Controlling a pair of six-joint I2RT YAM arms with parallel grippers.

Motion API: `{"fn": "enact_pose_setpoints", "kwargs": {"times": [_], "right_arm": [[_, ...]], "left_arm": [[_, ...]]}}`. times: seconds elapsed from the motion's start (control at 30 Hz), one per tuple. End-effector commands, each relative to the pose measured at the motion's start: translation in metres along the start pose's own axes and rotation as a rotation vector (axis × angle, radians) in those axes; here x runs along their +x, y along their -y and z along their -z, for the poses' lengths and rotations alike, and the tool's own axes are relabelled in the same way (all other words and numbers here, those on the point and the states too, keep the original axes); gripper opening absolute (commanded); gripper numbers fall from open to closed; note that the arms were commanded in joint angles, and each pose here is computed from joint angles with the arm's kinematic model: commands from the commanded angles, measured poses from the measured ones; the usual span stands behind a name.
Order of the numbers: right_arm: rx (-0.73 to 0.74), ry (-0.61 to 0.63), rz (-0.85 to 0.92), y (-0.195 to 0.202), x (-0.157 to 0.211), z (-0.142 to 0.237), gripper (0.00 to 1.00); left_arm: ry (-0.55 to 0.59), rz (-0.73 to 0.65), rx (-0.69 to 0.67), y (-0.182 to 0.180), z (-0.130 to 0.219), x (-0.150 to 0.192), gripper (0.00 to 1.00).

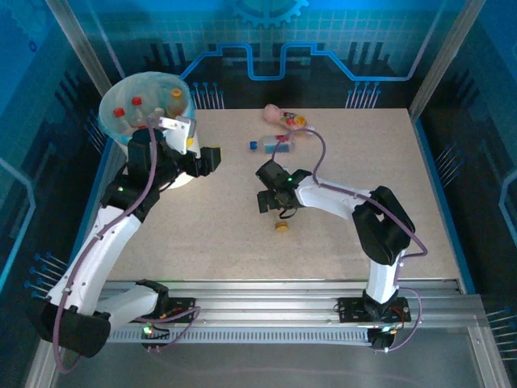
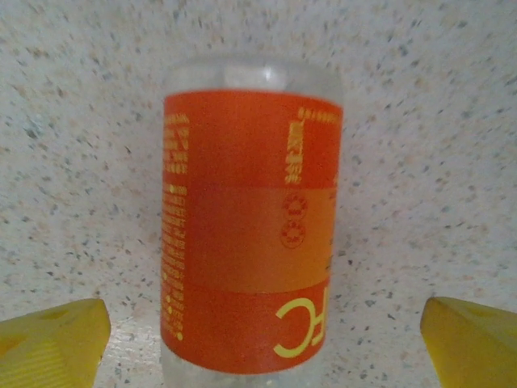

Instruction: Put the plastic bottles in the bin

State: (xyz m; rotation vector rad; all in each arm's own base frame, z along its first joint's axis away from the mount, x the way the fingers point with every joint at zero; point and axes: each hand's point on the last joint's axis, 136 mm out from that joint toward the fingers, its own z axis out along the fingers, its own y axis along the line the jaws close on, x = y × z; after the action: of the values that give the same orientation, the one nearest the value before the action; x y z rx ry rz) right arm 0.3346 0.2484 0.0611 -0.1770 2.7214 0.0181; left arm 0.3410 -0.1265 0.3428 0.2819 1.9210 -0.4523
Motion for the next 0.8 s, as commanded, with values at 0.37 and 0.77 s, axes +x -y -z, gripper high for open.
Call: {"fn": "enact_pose_setpoints", "kwargs": {"times": [0.37, 0.77], "right_arm": [[-0.055, -0.011, 0.008, -0.002, 0.012, -0.008, 0.65], [-0.279, 0.196, 0.123, -0.024, -0.018, 0.069, 0.56]], "left_arm": [[-0.070, 0.137, 0.044, 0.009, -0.010, 0.000, 0.86], [-0.011, 0.250, 0.184, 0.032, -0.018, -0.025, 0.85]]}}
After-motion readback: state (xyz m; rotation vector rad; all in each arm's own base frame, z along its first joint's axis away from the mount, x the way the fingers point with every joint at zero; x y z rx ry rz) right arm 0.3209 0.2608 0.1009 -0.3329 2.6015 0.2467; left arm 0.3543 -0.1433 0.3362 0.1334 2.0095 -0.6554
